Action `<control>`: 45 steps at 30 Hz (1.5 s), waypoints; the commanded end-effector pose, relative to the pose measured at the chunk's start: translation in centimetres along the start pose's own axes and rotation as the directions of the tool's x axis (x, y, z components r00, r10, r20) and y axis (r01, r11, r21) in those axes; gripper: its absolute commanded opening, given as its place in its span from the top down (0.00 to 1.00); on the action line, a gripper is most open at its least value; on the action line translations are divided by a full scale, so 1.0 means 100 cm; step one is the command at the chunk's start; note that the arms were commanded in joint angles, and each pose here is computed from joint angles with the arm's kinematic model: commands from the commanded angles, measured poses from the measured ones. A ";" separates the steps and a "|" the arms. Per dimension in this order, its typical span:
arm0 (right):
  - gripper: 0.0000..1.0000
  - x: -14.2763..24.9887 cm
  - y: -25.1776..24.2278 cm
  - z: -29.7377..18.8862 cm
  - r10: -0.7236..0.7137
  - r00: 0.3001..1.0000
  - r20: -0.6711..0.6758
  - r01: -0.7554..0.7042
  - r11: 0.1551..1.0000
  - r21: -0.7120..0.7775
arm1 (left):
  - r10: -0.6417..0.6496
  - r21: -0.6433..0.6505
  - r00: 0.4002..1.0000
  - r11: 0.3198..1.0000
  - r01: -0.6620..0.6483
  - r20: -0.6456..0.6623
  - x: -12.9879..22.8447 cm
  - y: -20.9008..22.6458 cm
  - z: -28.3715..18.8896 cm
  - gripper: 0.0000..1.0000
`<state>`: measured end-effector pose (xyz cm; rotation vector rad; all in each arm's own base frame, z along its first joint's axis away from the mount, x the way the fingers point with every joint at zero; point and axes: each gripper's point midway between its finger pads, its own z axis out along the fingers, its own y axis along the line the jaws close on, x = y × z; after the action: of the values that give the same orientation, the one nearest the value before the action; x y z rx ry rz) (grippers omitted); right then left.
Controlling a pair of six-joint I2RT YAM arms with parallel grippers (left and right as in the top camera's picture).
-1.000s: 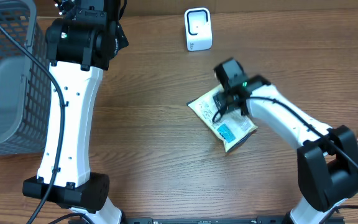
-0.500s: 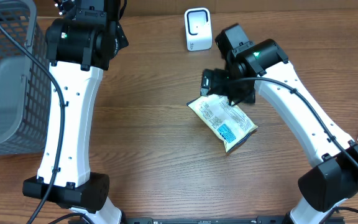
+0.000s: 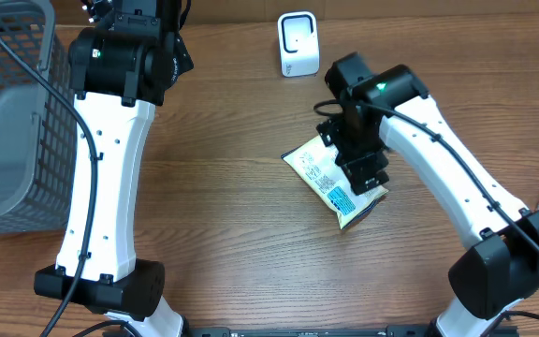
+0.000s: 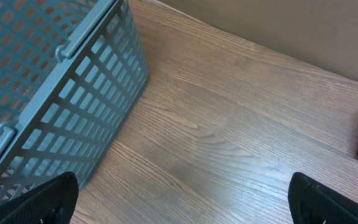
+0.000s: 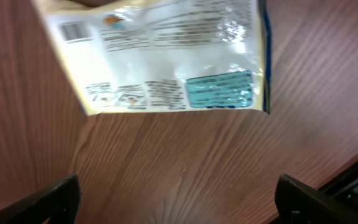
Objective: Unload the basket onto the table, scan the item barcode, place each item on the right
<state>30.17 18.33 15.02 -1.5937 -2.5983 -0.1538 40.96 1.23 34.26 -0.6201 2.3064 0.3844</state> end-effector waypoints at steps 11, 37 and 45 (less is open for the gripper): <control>0.00 0.084 -0.041 0.042 -0.455 0.883 -0.113 0.466 0.880 0.092 | -0.013 -0.003 1.000 1.000 0.013 0.008 -0.001 -0.003 0.001 0.00; 0.00 0.021 -0.035 0.114 -0.696 0.718 0.014 0.693 0.716 0.089 | -0.013 -0.003 1.000 1.000 0.013 0.008 -0.002 -0.003 0.001 0.00; 0.00 -0.037 0.003 0.111 -0.814 0.544 0.203 0.812 0.572 0.119 | -0.014 -0.004 1.000 1.000 0.014 0.008 -0.002 -0.002 0.001 0.00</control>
<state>29.86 18.46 3.48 -0.4585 -3.1876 -0.0832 40.96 1.23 34.26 -0.6196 2.3065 0.3845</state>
